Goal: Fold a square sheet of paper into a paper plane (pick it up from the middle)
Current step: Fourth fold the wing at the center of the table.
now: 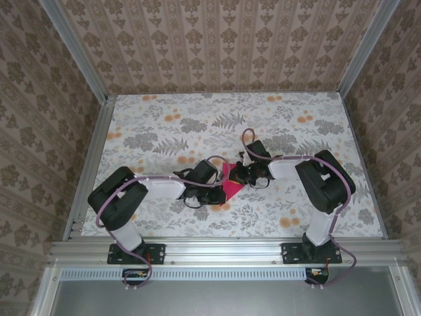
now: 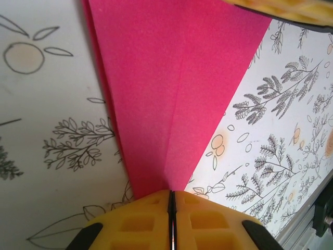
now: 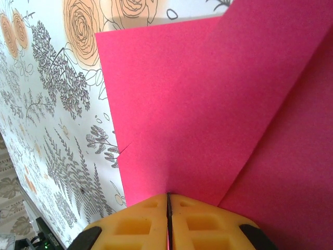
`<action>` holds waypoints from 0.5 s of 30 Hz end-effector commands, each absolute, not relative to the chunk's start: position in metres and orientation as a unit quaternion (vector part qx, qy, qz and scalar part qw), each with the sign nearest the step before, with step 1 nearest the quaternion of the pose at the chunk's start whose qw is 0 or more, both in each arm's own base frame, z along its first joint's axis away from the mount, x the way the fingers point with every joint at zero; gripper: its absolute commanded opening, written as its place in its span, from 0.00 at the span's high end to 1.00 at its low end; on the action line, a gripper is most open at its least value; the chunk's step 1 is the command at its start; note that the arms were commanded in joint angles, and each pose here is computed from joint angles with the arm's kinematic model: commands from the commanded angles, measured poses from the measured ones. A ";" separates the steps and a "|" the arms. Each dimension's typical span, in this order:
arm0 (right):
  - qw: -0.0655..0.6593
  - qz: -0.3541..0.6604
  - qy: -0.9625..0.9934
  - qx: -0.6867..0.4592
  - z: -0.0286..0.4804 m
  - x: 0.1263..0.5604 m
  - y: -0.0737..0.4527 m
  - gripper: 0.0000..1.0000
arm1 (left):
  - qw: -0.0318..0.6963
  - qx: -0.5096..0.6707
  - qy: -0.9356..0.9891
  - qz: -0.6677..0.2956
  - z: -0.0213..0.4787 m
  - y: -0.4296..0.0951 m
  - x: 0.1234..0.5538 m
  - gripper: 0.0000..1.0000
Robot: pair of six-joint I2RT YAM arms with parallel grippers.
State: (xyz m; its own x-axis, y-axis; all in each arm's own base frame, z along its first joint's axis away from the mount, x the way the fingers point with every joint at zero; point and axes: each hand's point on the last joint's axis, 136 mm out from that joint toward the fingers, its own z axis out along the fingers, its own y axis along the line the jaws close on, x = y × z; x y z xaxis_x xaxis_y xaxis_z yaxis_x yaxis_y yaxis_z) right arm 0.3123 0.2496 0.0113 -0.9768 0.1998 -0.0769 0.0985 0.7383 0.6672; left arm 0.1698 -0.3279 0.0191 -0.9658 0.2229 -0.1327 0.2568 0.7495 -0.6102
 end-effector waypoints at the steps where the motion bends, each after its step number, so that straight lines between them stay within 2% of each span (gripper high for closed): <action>1: 0.039 0.283 0.953 0.101 -0.026 0.297 0.228 0.90 | -0.039 0.125 0.948 -0.289 0.003 -0.304 0.134 0.89; 15: 0.036 0.269 0.957 0.103 -0.032 0.299 0.224 0.90 | -0.043 0.130 0.952 -0.272 0.002 -0.292 0.126 0.90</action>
State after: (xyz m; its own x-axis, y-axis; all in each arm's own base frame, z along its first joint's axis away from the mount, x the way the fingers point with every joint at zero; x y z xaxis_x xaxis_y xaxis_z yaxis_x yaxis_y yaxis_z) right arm 0.3121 0.2509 0.0108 -0.9797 0.1890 -0.0664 0.0982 0.7418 0.6634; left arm 0.1566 -0.3172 0.0180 -0.9652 0.2370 -0.1101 0.2554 0.7660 -0.5899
